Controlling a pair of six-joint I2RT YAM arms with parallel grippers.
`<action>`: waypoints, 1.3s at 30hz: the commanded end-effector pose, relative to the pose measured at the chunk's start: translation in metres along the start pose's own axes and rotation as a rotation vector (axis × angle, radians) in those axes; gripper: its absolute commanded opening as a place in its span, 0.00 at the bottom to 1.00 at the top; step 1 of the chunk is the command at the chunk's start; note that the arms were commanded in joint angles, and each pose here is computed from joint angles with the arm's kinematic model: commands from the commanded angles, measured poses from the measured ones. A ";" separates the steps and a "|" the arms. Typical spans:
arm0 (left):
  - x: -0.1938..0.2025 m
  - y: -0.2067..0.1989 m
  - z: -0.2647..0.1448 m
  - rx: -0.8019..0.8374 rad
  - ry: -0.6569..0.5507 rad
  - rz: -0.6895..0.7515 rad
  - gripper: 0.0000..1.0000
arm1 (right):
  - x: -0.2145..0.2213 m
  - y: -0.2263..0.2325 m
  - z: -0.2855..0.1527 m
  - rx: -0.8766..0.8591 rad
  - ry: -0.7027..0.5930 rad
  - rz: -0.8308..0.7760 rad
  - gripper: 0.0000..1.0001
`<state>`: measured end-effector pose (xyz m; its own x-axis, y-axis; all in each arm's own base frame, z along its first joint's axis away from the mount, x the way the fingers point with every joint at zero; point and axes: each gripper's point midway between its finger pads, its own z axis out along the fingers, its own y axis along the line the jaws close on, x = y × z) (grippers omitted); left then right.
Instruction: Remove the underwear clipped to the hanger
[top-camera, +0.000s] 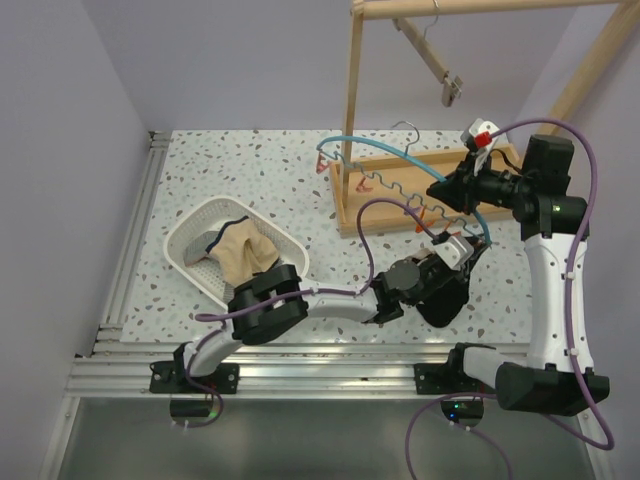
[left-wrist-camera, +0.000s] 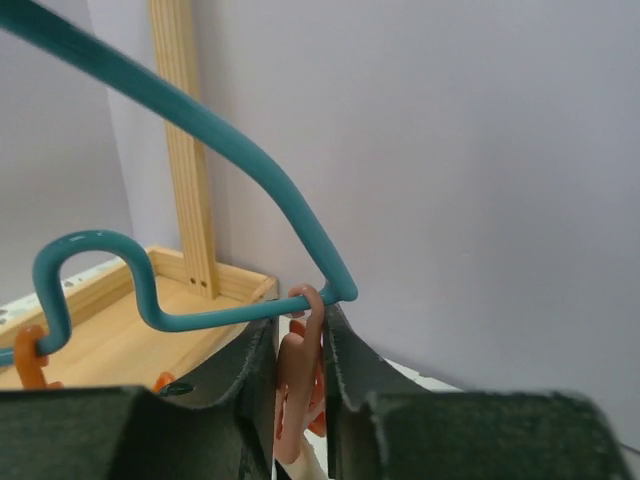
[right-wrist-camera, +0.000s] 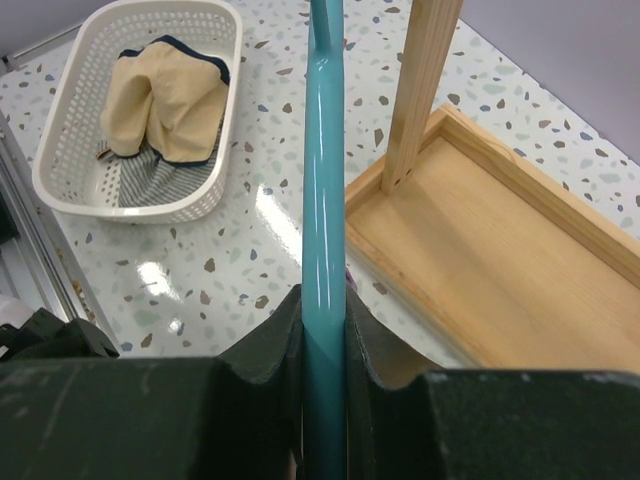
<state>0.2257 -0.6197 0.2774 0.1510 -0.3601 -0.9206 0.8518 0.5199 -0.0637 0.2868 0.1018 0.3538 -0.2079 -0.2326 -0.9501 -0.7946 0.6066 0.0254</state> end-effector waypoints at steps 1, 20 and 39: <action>-0.034 -0.001 0.008 -0.030 -0.112 -0.002 0.16 | -0.018 0.005 -0.004 -0.011 -0.059 -0.057 0.00; -0.072 -0.021 -0.074 0.239 -0.051 0.066 1.00 | -0.018 0.001 -0.005 0.013 -0.047 -0.075 0.00; 0.090 0.052 -0.135 -0.224 0.556 -0.116 0.99 | -0.013 -0.001 -0.005 0.017 -0.034 -0.090 0.00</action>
<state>0.1875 -0.5219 0.1273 -0.1464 0.1271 -0.9810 0.8561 0.5131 -0.0613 0.2881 0.1000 0.3524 -0.1888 -0.2534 -0.9488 -0.7970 0.6039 -0.0027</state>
